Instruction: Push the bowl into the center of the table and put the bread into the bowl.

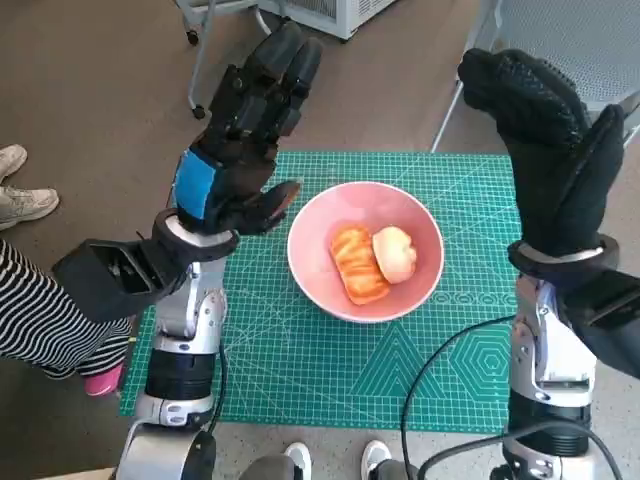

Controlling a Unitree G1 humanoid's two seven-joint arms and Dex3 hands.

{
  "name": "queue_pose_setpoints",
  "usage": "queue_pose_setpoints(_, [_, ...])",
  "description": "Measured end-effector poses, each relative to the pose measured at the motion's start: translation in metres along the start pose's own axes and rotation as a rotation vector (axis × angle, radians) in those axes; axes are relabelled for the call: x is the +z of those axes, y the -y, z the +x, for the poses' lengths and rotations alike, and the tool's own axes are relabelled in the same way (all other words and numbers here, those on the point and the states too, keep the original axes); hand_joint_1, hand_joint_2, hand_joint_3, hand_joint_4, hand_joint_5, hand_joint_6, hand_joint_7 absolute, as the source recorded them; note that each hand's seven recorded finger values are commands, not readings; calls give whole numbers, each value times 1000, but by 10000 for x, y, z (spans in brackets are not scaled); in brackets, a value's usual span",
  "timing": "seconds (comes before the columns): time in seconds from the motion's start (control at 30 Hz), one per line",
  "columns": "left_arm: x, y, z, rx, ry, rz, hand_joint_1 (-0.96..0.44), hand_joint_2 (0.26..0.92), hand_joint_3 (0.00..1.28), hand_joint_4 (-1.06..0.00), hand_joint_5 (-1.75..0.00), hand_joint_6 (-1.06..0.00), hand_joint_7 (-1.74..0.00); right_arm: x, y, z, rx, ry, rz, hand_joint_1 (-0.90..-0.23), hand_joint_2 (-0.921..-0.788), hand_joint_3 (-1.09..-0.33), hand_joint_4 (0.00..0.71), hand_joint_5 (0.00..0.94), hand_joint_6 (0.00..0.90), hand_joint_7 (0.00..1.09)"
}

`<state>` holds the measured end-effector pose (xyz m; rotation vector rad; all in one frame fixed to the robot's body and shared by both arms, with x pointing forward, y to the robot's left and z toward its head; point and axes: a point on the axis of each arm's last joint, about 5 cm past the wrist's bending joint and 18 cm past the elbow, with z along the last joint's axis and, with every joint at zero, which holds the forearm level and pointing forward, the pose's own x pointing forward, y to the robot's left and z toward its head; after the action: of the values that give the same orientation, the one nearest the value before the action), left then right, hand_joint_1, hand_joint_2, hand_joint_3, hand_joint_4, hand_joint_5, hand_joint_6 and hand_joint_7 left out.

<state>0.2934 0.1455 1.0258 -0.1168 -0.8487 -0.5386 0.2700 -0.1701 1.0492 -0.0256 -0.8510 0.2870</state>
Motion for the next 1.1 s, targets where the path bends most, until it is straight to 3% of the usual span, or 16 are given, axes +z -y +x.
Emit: queue_pose_setpoints(1.1, [27, 2, -22, -10, -28, -8, -725, 921, 408, -35, 0, 1, -336, -23, -8, -30, 0, 5, 0, -680, -921, -673, 163, 1, 2, 579])
